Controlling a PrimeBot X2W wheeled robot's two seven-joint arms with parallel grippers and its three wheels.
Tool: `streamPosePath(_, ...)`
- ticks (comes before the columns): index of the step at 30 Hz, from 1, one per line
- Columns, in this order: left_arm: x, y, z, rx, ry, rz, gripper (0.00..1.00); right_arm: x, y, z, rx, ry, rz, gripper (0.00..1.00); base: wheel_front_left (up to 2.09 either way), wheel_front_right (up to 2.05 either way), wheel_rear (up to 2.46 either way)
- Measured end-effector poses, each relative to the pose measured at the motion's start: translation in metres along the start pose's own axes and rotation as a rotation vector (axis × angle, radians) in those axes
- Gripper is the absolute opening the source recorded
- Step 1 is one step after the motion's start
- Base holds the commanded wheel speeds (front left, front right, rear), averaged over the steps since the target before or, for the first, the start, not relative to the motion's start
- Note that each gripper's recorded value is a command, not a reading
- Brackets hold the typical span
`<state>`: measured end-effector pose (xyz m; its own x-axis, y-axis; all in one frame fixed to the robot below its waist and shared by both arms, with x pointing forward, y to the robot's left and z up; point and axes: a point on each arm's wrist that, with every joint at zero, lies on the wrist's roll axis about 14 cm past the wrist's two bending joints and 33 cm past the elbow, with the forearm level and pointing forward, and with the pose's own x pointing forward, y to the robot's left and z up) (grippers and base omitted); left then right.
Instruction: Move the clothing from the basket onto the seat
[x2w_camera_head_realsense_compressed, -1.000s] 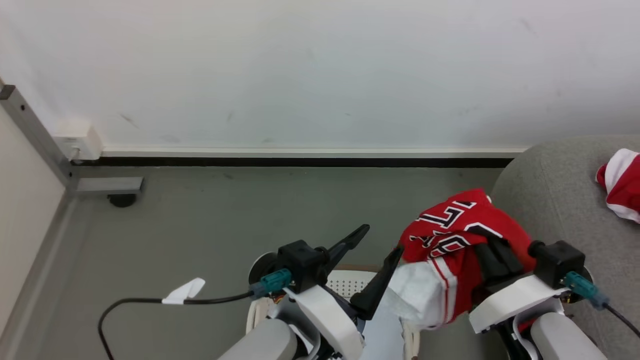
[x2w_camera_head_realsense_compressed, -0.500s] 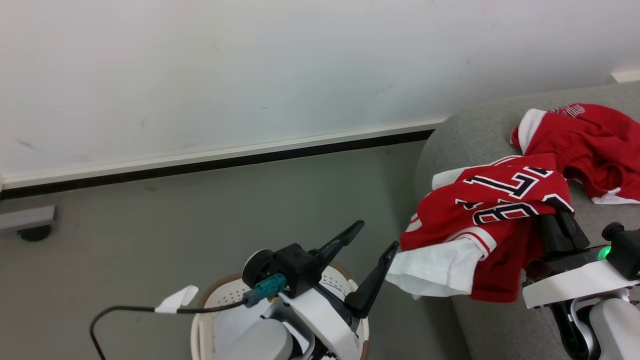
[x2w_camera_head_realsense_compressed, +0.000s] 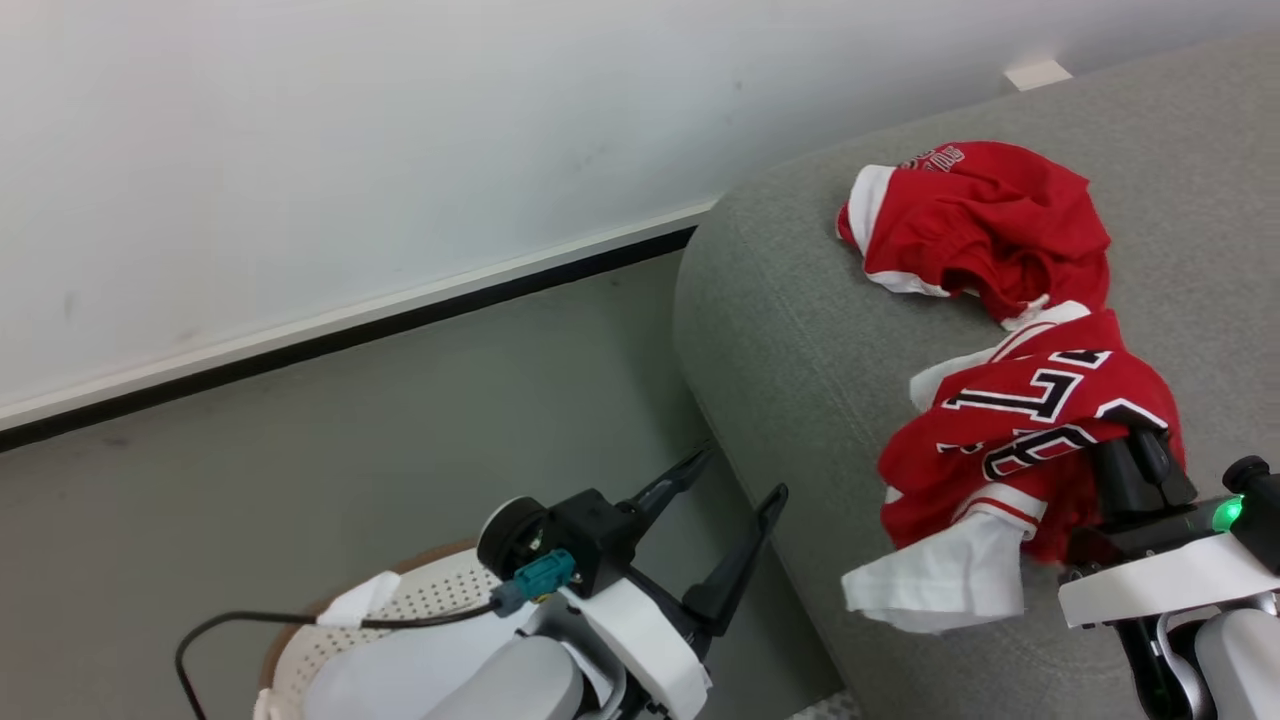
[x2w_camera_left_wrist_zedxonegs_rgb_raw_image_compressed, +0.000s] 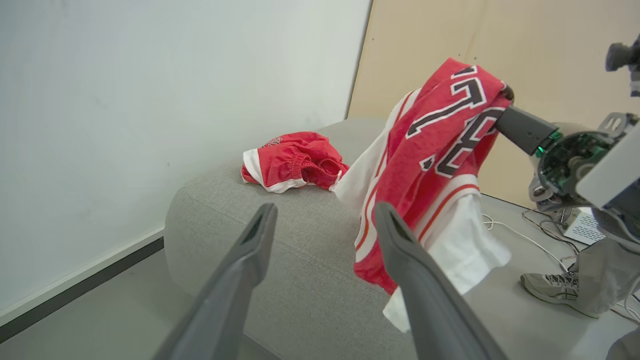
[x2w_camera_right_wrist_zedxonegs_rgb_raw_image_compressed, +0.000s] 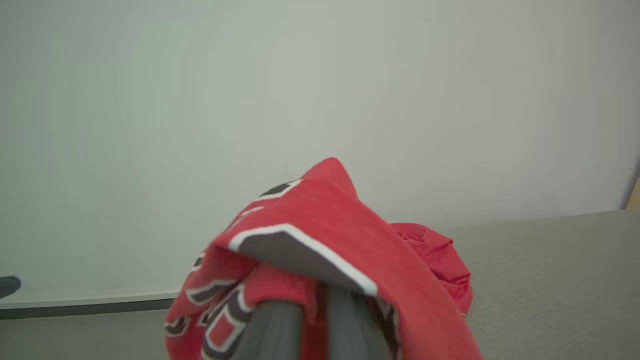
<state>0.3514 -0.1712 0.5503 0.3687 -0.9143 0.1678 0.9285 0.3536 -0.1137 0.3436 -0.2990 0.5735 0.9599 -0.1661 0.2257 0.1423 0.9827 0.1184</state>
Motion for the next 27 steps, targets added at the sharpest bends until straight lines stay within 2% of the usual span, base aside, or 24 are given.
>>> streamPosePath(7, 0.011, -0.011, -0.014, -0.018, 0.023, -0.044, 1.0, -0.012, -0.016, 0.002, -0.015, 0.004, -0.054, 0.0, 0.0, 0.0, 0.0)
streamPosePath(15, 0.011, -0.008, -0.018, -0.031, 0.027, -0.043, 1.0, -0.008, -0.019, 0.0, -0.019, 0.009, -0.062, 0.0, 0.0, 0.0, 0.0)
streamPosePath(21, 0.01, 0.004, -0.023, -0.052, 0.038, -0.025, 1.0, 0.015, -0.036, 0.007, -0.107, 0.016, -0.05, 0.0, 0.0, 0.0, 0.0)
streamPosePath(27, 0.004, 0.031, -0.035, -0.078, 0.06, 0.024, 1.0, 0.054, -0.059, 0.015, -0.212, 0.021, -0.047, 0.0, 0.0, 0.0, 0.0)
